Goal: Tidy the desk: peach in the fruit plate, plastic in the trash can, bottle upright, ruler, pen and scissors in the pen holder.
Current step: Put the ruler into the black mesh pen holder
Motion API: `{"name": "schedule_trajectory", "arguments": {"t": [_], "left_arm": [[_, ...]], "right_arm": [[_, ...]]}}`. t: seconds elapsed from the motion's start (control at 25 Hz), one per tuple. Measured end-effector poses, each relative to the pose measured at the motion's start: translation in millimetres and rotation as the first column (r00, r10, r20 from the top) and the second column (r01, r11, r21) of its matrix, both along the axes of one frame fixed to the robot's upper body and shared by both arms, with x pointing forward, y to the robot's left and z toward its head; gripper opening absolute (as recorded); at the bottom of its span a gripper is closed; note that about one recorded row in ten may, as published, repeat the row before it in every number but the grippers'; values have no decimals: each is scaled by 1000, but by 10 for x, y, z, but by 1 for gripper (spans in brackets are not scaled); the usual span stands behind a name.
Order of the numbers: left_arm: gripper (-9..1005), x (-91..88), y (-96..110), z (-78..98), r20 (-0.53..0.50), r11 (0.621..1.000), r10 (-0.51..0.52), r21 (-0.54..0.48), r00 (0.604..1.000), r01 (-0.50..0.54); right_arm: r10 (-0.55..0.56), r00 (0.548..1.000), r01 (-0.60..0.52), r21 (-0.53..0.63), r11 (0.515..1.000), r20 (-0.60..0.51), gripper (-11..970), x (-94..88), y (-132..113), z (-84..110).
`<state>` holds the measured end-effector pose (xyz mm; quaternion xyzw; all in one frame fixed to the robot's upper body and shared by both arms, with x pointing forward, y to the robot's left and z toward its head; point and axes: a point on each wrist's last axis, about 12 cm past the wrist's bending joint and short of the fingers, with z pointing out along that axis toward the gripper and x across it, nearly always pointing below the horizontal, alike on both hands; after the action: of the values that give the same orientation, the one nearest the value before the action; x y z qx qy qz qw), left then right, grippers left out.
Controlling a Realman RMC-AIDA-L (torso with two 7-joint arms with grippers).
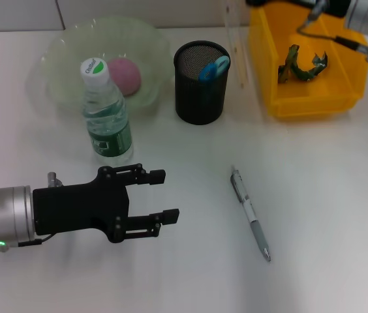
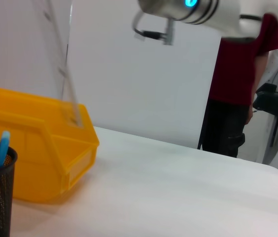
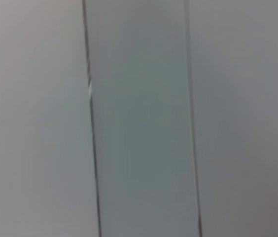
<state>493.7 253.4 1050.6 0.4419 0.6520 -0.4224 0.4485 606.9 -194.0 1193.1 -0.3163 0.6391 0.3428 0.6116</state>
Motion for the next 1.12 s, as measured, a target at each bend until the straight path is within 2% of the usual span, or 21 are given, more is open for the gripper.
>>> {"name": "schedule_trajectory", "arguments": {"t": [0.2,0.28,0.32,0.52,0.64,0.96,1.12], "left_arm": [[726,-12,12,-6,2,1000,1,1,1000,-1],[725,-13,12,-7,3,1000,1,2,1000,-1],[725,-17,11,-9,3,1000,-1,2,1000,1],[726,-20,10,-11,2,1000,-2,2,1000,2],[726,-37,22,-21,-1,1000,1,3,1000,-1],[726,-46,25,-25,-3,1000,4,0,1000,-4],[725,-39,13,-26,-1,1000,4,1,1000,-4]], "right_arm": [[-72,996,63,153,986,55,395,263,102,-113],[-87,995,77,166,983,56,396,296,120,-153],[-121,991,107,193,975,60,396,372,181,-216],[-157,985,142,185,972,68,398,473,327,-301],[-160,985,146,171,974,67,399,484,367,-338],[-188,982,185,120,975,16,403,451,382,-582],[-189,982,187,115,976,6,404,444,380,-609]]}}
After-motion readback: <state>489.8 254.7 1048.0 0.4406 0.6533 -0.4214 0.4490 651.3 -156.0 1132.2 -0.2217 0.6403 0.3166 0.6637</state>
